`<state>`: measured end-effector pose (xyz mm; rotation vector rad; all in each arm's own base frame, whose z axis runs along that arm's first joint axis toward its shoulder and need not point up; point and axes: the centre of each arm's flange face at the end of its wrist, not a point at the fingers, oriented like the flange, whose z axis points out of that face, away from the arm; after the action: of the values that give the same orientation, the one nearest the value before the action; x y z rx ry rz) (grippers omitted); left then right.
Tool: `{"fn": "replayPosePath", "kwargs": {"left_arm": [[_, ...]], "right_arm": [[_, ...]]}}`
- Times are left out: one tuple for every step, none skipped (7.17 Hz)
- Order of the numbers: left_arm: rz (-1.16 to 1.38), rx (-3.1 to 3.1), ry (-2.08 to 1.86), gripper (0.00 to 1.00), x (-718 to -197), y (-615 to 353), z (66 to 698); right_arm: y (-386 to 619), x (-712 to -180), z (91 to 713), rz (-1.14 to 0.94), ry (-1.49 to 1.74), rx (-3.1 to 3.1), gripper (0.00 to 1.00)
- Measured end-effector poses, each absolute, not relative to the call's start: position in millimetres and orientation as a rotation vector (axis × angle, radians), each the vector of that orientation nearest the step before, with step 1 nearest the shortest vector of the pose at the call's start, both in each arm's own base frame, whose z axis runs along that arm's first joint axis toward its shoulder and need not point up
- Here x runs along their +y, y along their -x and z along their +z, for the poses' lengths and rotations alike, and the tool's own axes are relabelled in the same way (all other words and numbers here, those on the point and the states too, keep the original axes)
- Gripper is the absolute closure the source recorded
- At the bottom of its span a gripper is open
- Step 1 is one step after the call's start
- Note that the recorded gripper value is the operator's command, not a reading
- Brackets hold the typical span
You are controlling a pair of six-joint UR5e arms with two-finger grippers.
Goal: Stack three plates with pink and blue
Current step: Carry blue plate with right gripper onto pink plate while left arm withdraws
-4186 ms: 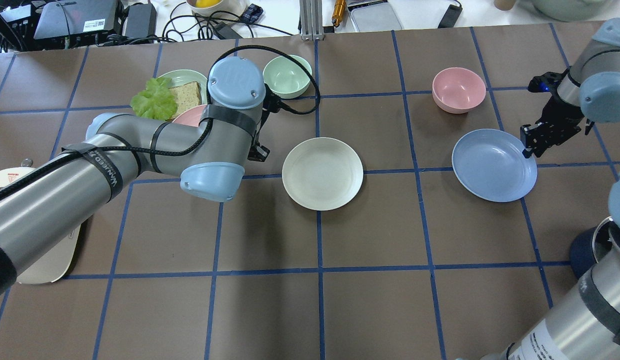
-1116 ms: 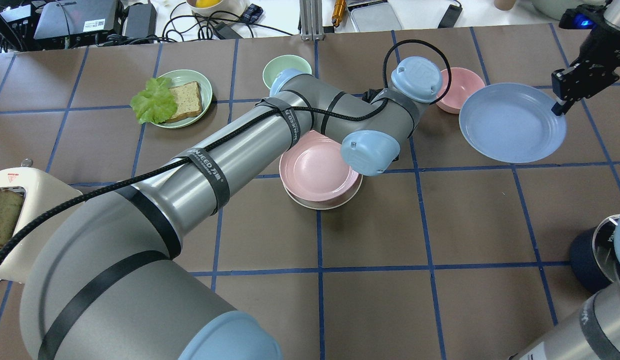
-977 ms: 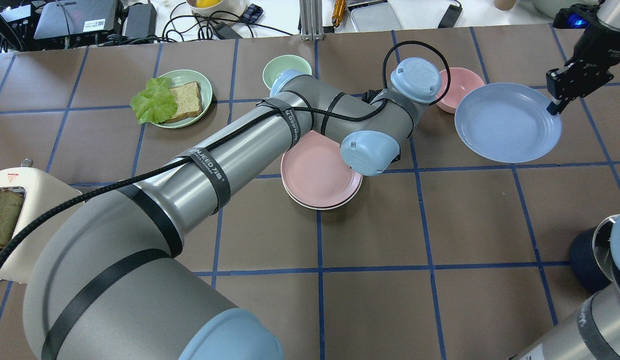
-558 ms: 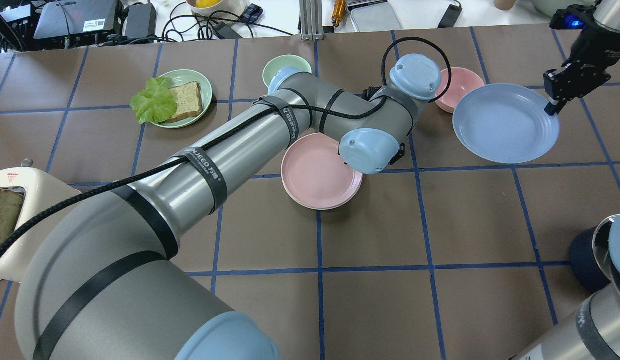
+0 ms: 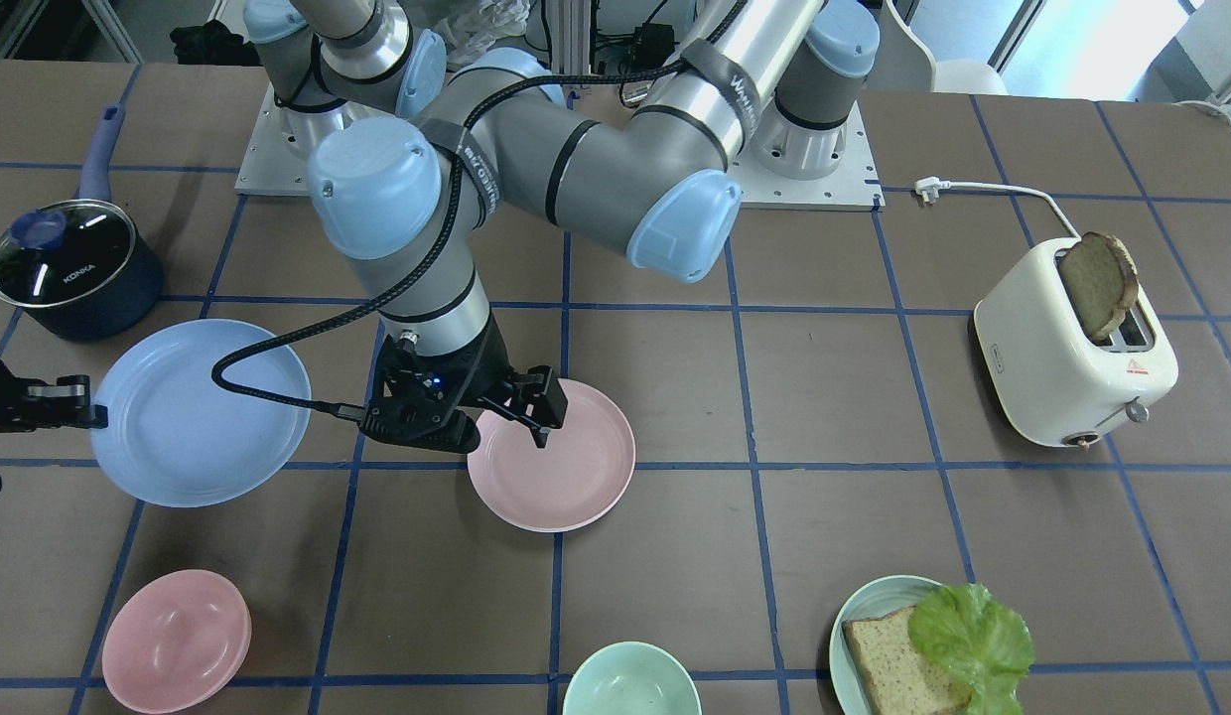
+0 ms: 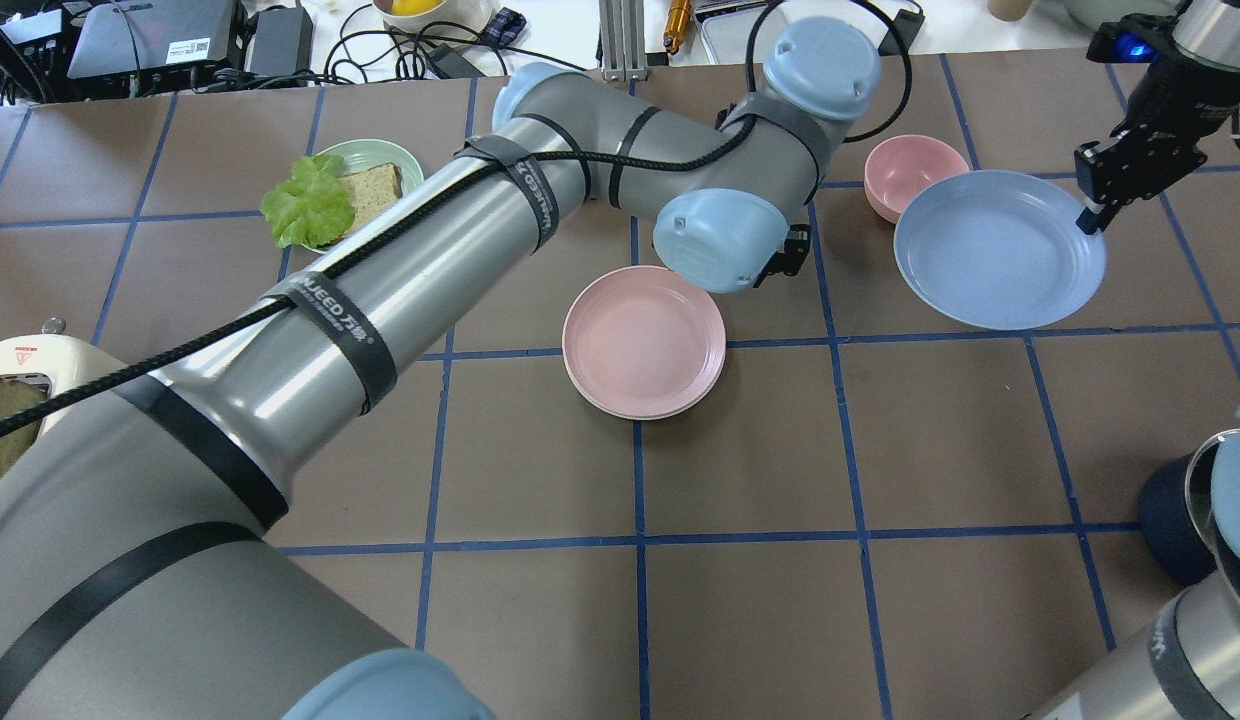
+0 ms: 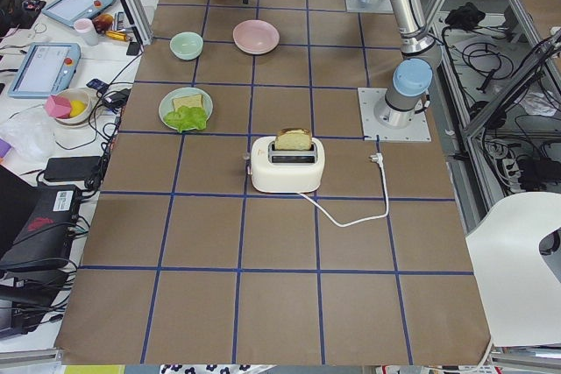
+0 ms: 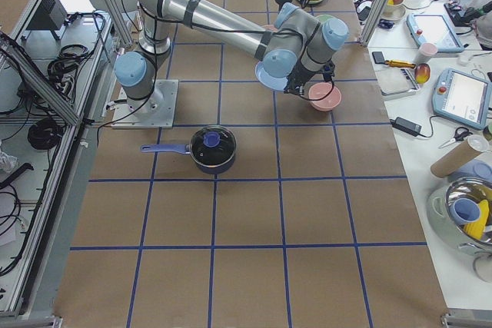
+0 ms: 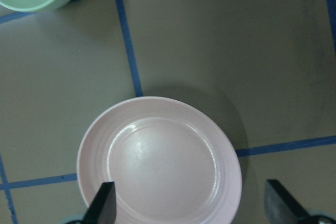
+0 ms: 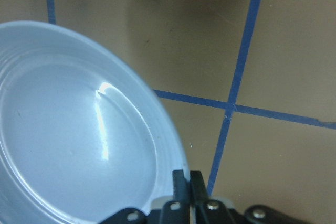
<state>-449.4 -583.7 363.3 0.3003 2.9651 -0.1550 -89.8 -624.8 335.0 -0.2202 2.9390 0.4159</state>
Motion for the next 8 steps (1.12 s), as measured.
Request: {"fn": "replayPosePath", "kwargs": {"left_arm": [[-0.173, 2.968, -0.313, 0.00, -596, 420, 390], [-0.178, 2.968, -0.311, 0.00, -605, 387, 415], [-0.165, 2.972, -0.285, 0.00, -612, 352, 436], [-0.136, 2.985, -0.243, 0.00, -614, 319, 455], [-0.087, 2.994, -0.193, 0.00, -611, 288, 472], [-0.039, 3.004, -0.138, 0.00, -606, 254, 490], [-0.009, 3.032, -0.090, 0.00, -602, 221, 507], [0.015, 3.083, -0.046, 0.00, -600, 185, 519]], "right_arm": [[67, -623, 326, 0.433, 0.198, 2.924, 1.00], [38, -624, 321, 0.451, 0.159, 2.923, 1.00], [1, -625, 320, 0.464, 0.116, 2.939, 1.00], [-41, -625, 320, 0.462, 0.068, 2.963, 1.00], [-86, -624, 320, 0.448, 0.005, 2.982, 1.00], [-129, -621, 318, 0.432, -0.047, 2.995, 1.00], [-170, -616, 313, 0.419, -0.051, 3.007, 1.00], [-204, -609, 304, 0.415, -0.028, 3.016, 1.00]]}}
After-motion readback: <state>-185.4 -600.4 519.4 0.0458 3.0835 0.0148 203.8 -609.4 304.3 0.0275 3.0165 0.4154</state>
